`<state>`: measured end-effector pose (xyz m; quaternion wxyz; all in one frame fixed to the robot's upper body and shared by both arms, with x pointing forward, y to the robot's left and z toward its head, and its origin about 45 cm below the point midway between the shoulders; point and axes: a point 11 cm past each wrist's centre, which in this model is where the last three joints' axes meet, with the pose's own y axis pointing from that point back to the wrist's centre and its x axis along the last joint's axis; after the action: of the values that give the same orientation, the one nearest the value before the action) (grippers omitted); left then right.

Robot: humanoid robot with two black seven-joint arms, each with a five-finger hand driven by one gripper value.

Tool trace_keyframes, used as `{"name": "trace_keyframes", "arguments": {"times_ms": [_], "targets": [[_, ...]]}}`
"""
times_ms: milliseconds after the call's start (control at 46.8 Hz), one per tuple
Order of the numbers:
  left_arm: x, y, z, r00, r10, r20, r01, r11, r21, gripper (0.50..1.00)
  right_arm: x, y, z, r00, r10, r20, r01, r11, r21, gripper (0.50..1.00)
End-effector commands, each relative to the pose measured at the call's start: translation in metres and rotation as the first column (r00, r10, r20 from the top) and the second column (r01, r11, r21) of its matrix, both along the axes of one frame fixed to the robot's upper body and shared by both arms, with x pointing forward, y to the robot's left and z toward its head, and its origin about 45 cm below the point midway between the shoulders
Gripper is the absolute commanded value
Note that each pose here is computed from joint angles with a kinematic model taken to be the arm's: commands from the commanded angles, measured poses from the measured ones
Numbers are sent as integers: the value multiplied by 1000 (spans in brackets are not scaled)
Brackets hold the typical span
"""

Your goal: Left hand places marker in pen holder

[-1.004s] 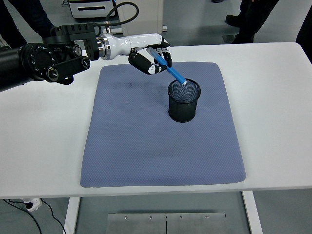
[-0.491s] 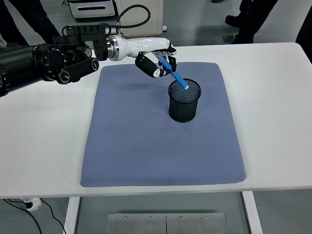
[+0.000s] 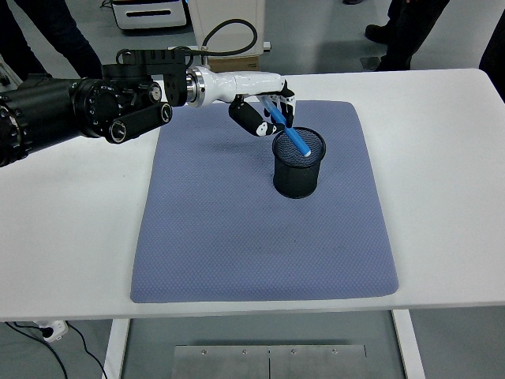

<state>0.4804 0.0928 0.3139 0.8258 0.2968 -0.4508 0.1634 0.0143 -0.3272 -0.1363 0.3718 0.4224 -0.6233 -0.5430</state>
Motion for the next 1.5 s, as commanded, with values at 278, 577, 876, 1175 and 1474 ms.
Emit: {"name": "trace_keyframes", "arguments": {"times_ms": [278,577,876,1175,1474], "targets": [[3,-3,8,998,18,55,-15,999,-52,870,0,0,0,1000,0,0,0,1000,0,1000],[5,-4,14,998,43,34,-40,994,-104,1000,0,0,0,1000,0,1,0,1000,0,1000],[25,18,54,968,231,-98,-251,870,-424,1000,0,0,0,1000,0,0,0,1000,0,1000],[40,55,30,895,348,-280,-446,652,-614,1000,0,0,0,1000,0,1,0,1000,0,1000],[50,118,8,786,423,-452,-592,302,-747,1000,0,0,0,1000,0,0,0,1000,0,1000]]}}
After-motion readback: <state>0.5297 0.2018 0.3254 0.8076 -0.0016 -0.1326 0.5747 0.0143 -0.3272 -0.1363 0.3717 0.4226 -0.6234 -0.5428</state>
